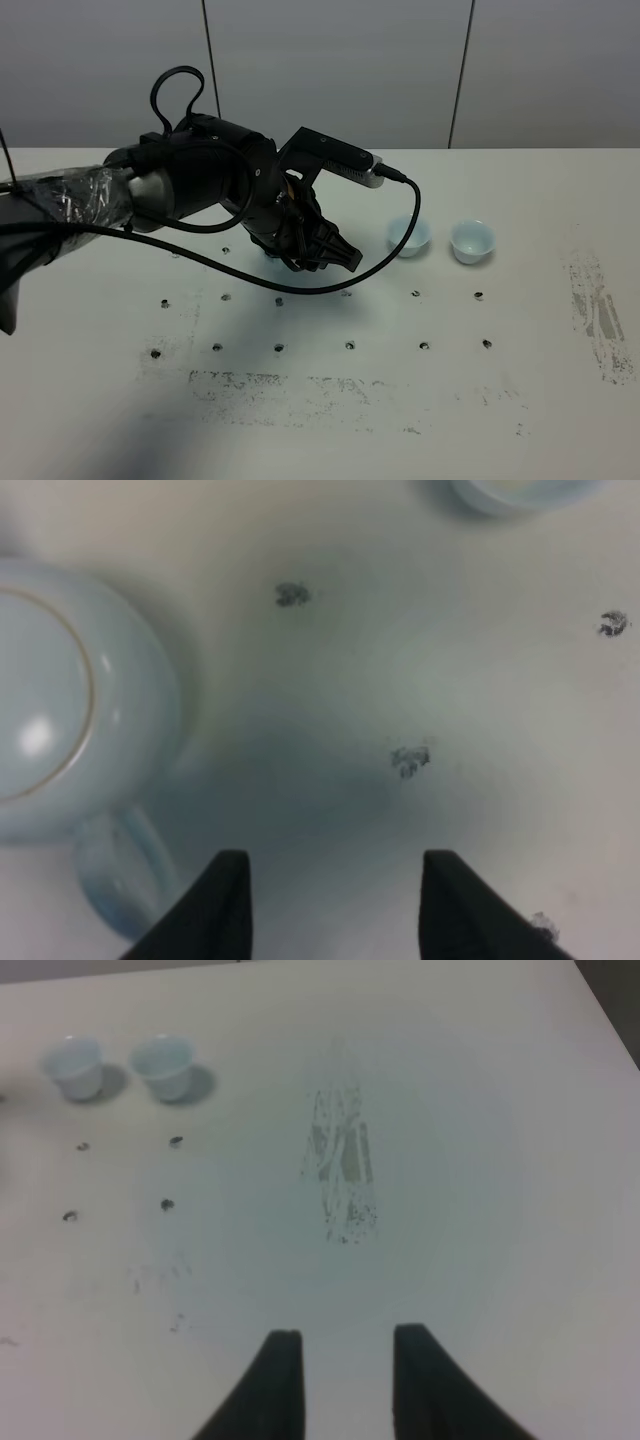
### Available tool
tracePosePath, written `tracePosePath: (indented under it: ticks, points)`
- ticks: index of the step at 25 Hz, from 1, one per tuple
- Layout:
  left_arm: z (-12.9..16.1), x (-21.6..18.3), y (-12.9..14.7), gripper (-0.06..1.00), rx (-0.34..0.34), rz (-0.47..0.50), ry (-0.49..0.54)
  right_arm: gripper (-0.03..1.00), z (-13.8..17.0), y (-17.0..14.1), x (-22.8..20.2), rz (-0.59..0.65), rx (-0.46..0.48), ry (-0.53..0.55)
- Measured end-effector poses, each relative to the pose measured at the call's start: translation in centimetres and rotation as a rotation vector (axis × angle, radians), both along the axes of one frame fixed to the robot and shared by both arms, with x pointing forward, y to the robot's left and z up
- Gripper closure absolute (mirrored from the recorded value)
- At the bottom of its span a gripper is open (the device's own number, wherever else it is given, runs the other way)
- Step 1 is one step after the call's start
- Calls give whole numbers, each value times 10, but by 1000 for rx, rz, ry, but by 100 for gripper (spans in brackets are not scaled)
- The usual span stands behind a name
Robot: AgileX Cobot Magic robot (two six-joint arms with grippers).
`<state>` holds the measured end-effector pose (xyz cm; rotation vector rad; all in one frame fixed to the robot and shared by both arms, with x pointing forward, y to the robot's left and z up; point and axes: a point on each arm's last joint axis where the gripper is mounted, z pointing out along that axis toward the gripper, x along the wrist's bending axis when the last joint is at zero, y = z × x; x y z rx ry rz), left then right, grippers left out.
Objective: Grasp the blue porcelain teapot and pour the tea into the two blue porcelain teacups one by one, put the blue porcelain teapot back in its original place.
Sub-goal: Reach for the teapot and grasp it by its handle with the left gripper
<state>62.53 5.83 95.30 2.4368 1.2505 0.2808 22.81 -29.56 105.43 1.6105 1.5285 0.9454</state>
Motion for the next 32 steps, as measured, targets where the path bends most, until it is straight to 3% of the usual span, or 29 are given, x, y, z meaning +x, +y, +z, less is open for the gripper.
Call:
tracePosePath:
  ticks: [6,15,25,29,32]
  points:
    - [-19,3,0,50,36,-10,14,73,0,0,0,1,1,0]
    - [-19,12,16,50,85,-4,-3,73,0,0,0,1,1,0]
    - [-22,9,31,50,206,-31,63,73,0,0,0,1,1,0]
    - [-10,-4,36,50,253,-84,159,73,0,0,0,1,1,0]
    - [13,-11,41,50,265,-103,157,73,0,0,0,1,1,0]
